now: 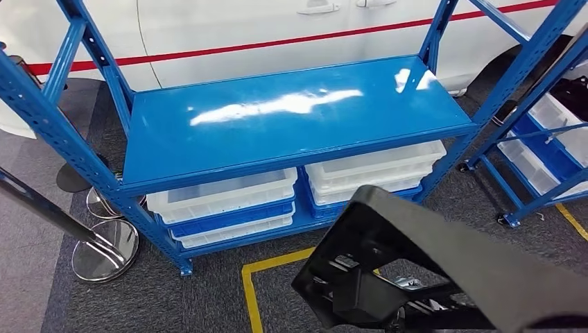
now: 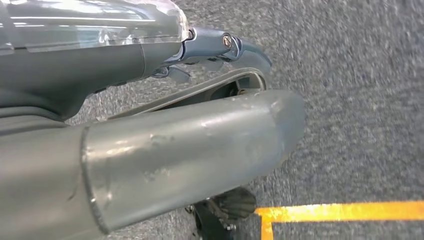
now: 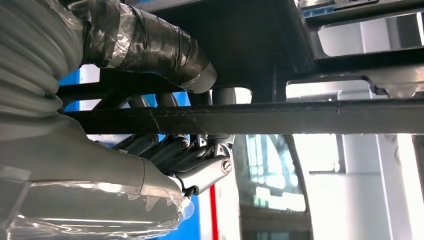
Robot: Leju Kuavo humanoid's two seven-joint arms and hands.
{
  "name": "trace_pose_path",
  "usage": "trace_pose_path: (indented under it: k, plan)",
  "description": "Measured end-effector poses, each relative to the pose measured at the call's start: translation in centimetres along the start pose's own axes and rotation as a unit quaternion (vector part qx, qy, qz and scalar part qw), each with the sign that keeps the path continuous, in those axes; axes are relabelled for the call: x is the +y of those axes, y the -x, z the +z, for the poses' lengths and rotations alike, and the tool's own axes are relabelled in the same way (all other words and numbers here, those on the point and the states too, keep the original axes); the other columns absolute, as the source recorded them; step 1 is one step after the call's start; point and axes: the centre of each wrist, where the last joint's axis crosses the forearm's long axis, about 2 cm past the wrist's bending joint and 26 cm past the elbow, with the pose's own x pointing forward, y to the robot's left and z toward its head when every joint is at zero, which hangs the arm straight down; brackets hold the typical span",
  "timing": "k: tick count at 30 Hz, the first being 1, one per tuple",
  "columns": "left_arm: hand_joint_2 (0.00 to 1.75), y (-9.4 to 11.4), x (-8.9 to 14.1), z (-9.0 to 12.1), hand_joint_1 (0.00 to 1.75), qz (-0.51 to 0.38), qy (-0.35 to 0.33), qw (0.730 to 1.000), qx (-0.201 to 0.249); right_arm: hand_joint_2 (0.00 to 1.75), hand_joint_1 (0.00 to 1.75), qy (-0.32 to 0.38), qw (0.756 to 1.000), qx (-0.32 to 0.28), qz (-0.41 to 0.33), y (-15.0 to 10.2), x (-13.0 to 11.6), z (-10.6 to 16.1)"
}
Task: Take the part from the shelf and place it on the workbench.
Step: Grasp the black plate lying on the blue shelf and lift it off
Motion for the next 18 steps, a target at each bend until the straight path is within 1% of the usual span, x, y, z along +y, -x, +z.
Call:
trace_pose_path:
  k: [2,4,8,12,18]
  plan:
    - [0.0,0.0,-0.1,0.0,0.0,-0.001,-0.001,1.0,0.0,1.75,1.75,0.0,1.0,0.001,0.004,0.0,0.0,0.0]
    - [0.0,0.1,-0.8,0.2,0.0,-0.008,-0.004,1.0,0.004,1.75,1.75,0.001,1.0,0.002,0.011,-0.1,0.0,0.1]
    - [0.0,0.0,-3.6,0.7,0.0,-0.023,-0.017,1.0,0.008,1.75,1.75,0.013,0.999,0.014,0.027,-0.3,-0.1,0.8]
    - [0.0,-0.3,-5.9,1.0,0.0,-0.015,-0.001,1.0,0.007,1.75,1.75,0.023,0.999,0.02,0.038,-0.4,-0.2,1.1]
    - [0.0,-0.8,-6.8,0.9,0.0,-0.009,0.005,1.0,-0.001,1.75,1.75,0.029,0.998,0.026,0.043,-0.8,-0.3,1.5]
